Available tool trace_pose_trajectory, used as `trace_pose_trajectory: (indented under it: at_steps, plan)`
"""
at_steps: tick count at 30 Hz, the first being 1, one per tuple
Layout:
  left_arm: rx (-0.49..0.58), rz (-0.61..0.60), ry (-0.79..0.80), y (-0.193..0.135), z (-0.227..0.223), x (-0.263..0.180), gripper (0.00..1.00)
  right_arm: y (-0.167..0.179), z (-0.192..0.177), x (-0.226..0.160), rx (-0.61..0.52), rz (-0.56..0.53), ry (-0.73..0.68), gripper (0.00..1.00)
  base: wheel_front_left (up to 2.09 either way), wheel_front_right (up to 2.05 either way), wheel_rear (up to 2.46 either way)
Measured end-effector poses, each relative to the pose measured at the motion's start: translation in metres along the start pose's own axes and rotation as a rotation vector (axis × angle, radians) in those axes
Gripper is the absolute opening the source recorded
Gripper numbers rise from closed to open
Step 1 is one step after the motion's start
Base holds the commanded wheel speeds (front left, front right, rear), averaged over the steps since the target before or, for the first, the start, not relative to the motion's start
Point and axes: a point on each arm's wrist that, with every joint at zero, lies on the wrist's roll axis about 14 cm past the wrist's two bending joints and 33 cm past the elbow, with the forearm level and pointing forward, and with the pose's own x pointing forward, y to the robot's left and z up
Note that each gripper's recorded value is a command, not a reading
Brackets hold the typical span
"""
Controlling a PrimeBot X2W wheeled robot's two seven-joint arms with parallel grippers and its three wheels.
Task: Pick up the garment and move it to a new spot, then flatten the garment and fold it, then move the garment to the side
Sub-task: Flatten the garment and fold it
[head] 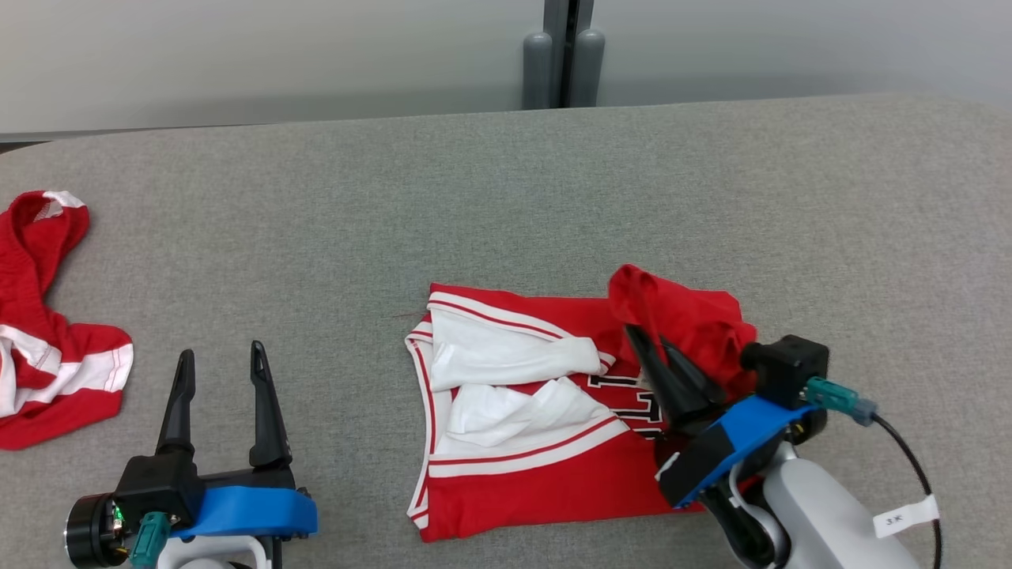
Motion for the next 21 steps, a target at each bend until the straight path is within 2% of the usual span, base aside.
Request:
trace_pose_trajectory:
  at_steps: [15, 21]
  plan:
    - [-0.012, 0.019, 0.012, 0.005, -0.004, 0.001, 1.0, 0.083, -0.01, 0.037, 0.022, 0.215, 0.022, 0.0, 0.0, 0.0, 0.0]
    - [-0.017, 0.027, 0.016, 0.008, -0.005, 0.004, 1.0, 0.098, -0.018, 0.049, 0.018, 0.263, 0.043, 0.0, 0.0, 0.0, 0.0]
